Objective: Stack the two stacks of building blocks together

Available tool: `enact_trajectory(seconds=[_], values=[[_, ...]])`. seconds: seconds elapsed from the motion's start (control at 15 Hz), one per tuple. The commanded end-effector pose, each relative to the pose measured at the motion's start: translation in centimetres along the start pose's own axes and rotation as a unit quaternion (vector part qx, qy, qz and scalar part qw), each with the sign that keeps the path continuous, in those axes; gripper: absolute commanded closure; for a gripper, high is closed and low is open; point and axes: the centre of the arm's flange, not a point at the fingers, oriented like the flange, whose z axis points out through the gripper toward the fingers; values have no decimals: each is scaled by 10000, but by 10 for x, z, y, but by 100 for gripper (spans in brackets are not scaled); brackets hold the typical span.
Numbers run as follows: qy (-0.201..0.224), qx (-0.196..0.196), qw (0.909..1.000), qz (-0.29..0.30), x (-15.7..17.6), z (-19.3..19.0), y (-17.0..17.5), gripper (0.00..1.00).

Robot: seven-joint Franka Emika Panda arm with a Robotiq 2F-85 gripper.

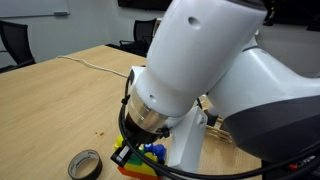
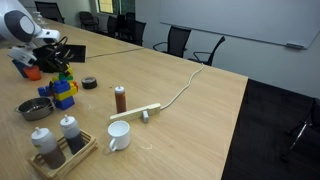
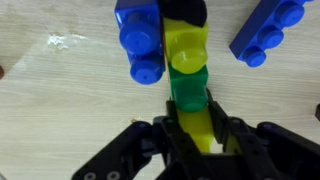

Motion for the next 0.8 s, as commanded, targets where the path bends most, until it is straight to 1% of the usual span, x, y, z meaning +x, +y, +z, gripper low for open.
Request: enact_trajectory(seconds=[0.0, 0.2, 0.33, 0.4, 0.73], values=[[122, 79, 9998, 109, -19, -2, 10, 35], [135, 132, 9997, 155, -25, 1, 13, 12], [161, 158, 9996, 169, -27, 1, 14, 1], [185, 172, 9995, 169, -27, 1, 14, 0], [291, 174, 9994, 51, -27, -7, 15, 0]])
